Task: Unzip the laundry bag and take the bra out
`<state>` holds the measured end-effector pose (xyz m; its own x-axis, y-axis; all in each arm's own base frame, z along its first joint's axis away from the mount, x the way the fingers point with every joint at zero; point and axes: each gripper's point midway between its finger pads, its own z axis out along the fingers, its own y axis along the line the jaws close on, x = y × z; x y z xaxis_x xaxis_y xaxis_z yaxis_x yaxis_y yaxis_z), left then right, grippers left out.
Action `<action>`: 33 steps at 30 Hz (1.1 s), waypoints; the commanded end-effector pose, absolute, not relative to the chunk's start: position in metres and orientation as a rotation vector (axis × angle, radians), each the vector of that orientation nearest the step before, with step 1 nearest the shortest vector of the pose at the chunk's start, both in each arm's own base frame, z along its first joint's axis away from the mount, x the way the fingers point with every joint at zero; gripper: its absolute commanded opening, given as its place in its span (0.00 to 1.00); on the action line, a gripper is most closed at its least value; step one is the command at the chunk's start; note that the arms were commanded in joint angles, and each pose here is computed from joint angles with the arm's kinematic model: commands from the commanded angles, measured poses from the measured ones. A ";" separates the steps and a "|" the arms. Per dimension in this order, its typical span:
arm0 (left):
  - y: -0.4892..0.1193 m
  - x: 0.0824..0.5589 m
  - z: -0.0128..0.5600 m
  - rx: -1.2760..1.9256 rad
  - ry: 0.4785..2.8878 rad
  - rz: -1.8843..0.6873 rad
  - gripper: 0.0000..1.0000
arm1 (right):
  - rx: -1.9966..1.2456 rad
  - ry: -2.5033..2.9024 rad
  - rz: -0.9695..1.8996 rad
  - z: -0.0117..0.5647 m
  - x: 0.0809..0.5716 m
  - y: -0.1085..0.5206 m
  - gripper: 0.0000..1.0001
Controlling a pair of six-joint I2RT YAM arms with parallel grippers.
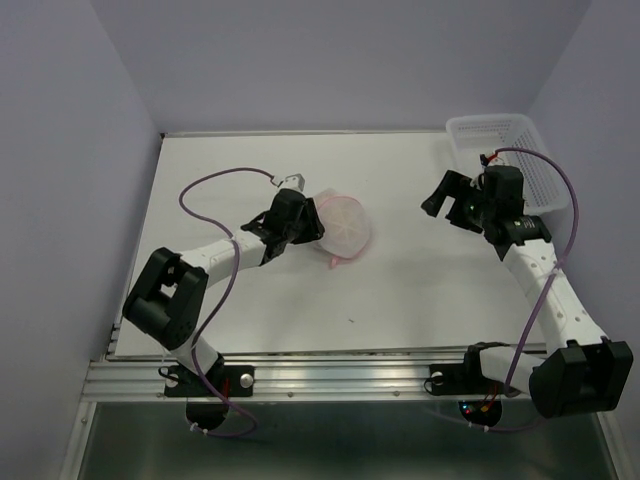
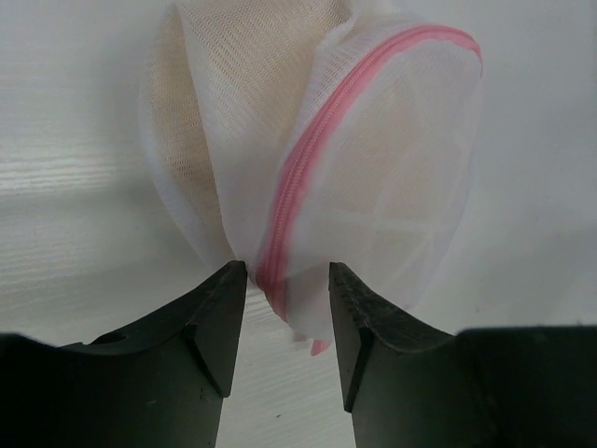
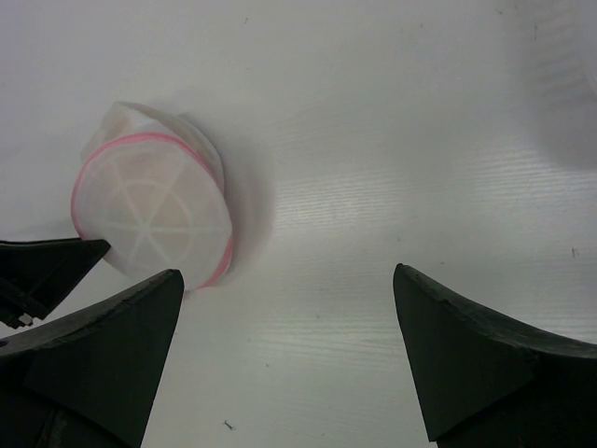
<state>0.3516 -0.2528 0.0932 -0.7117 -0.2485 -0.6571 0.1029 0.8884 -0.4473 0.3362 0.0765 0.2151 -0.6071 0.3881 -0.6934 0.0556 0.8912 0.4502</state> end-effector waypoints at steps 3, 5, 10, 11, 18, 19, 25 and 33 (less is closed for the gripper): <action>-0.267 0.376 0.113 -0.091 2.211 -0.650 0.54 | 0.267 2.104 0.495 0.235 0.336 0.076 1.00; -0.266 0.378 0.109 -0.091 2.215 -0.644 0.54 | 0.267 2.103 0.495 0.236 0.336 0.076 1.00; -0.270 0.380 0.109 -0.083 2.210 -0.697 0.45 | 0.264 2.102 0.500 0.238 0.338 0.077 1.00; -0.272 0.381 0.113 -0.082 2.196 -0.713 0.33 | 0.263 2.110 0.504 0.236 0.338 0.078 1.00; -0.283 0.379 0.145 -0.045 2.108 -0.820 0.00 | 0.202 2.144 0.521 0.226 0.332 0.083 1.00; -0.284 0.378 0.150 -0.048 2.100 -0.838 0.00 | 0.185 2.147 0.526 0.225 0.330 0.084 1.00; -0.281 0.360 0.188 -0.209 2.088 -0.953 0.00 | 0.002 2.191 0.540 0.218 0.305 0.109 1.00; -0.279 0.346 0.197 -0.434 2.144 -1.041 0.00 | -0.100 2.236 0.451 0.188 0.284 0.154 1.00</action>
